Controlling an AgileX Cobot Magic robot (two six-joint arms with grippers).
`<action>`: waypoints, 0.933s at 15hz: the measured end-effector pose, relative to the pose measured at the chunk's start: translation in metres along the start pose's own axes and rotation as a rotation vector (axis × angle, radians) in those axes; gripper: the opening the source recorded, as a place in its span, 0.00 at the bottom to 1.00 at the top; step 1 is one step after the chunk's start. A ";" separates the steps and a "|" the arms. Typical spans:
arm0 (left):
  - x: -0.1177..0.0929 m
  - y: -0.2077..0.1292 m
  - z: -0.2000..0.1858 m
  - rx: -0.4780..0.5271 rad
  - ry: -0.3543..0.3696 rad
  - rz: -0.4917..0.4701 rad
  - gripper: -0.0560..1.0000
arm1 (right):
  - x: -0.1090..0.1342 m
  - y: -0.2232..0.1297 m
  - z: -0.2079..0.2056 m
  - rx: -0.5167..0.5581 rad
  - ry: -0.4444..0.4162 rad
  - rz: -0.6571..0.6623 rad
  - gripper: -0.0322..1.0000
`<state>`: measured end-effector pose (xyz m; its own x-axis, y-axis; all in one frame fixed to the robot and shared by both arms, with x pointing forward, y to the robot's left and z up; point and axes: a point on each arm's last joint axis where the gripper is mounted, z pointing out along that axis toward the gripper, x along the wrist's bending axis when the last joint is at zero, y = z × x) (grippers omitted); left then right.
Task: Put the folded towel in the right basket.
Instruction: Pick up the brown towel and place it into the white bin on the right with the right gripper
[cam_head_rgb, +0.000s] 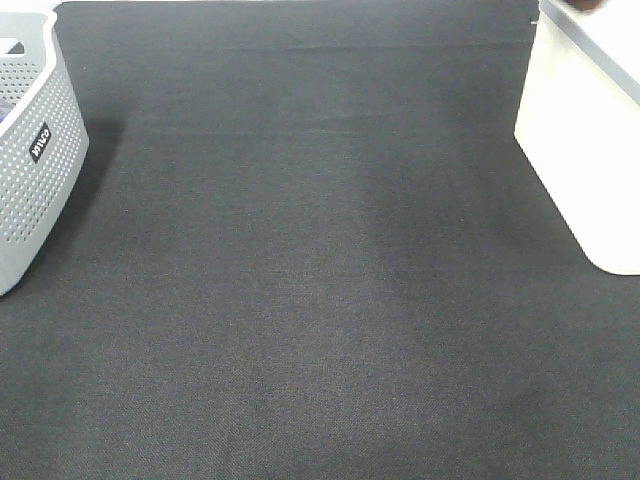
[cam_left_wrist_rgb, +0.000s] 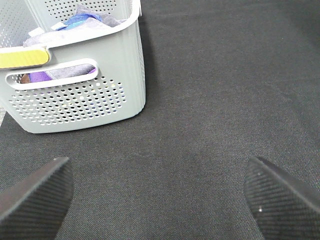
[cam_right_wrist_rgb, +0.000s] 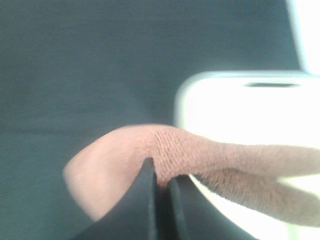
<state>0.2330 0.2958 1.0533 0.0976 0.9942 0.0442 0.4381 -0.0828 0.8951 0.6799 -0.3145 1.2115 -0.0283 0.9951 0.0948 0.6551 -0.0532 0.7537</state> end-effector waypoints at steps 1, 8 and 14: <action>0.000 0.000 0.000 0.000 0.000 0.000 0.89 | -0.021 -0.004 0.003 0.022 -0.025 0.040 0.03; 0.000 0.000 0.000 0.000 0.000 0.000 0.89 | -0.085 -0.067 0.055 0.313 -0.111 0.176 0.03; 0.000 0.000 0.000 0.000 0.000 0.000 0.89 | -0.090 -0.083 0.076 0.385 -0.118 0.185 0.76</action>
<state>0.2330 0.2958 1.0533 0.0976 0.9942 0.0442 0.4381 -0.0828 0.8951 0.6854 -0.3937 1.0916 0.1875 0.9757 0.1130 0.8751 -0.2182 0.4319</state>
